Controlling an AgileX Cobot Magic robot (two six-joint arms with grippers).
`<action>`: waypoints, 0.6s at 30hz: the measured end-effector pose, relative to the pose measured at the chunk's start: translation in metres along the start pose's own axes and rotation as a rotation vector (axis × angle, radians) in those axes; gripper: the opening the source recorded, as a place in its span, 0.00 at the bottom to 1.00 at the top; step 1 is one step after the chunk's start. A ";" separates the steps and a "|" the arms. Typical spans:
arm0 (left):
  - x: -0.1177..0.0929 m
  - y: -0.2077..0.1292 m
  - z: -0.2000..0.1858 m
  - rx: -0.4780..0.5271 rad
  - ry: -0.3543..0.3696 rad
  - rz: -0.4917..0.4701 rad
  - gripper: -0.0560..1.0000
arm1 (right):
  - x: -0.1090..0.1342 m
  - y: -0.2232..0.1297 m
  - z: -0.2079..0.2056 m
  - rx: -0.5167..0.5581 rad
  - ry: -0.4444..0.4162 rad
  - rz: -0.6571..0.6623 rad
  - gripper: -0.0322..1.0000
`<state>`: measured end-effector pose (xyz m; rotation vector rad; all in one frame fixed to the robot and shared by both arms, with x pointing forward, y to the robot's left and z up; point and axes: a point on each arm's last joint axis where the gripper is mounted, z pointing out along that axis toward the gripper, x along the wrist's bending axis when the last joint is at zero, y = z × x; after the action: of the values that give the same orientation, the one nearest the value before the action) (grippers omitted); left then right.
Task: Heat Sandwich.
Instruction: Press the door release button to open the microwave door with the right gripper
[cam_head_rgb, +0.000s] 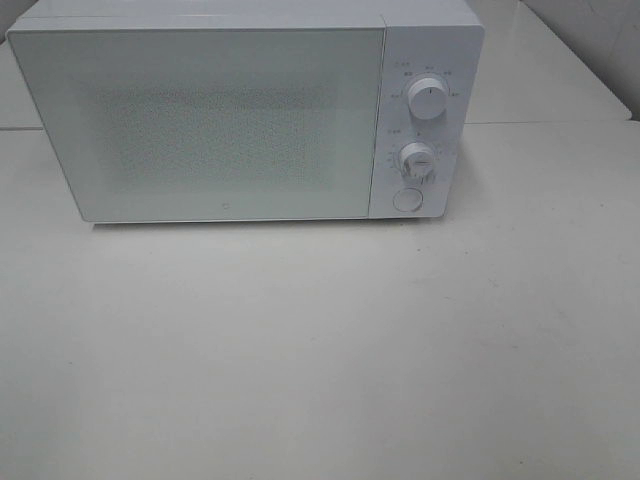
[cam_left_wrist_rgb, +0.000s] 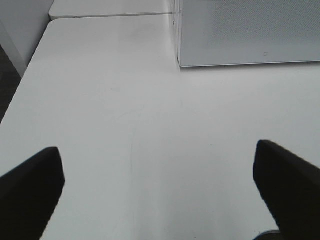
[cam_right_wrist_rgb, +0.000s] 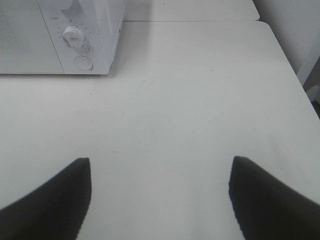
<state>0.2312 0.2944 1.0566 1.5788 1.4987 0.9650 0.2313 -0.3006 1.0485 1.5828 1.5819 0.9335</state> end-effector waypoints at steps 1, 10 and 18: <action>0.000 0.000 0.000 0.000 0.000 0.000 0.98 | 0.000 0.000 0.000 0.000 0.000 0.000 0.75; 0.000 0.000 0.000 0.000 0.000 0.000 0.98 | 0.000 0.002 -0.002 -0.016 0.000 0.000 0.75; 0.000 0.000 0.000 0.000 0.000 0.000 0.98 | 0.002 0.034 0.007 -0.119 0.010 0.001 0.75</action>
<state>0.2312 0.2944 1.0566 1.5788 1.4987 0.9650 0.2540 -0.2991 1.0745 1.4990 1.5040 1.0181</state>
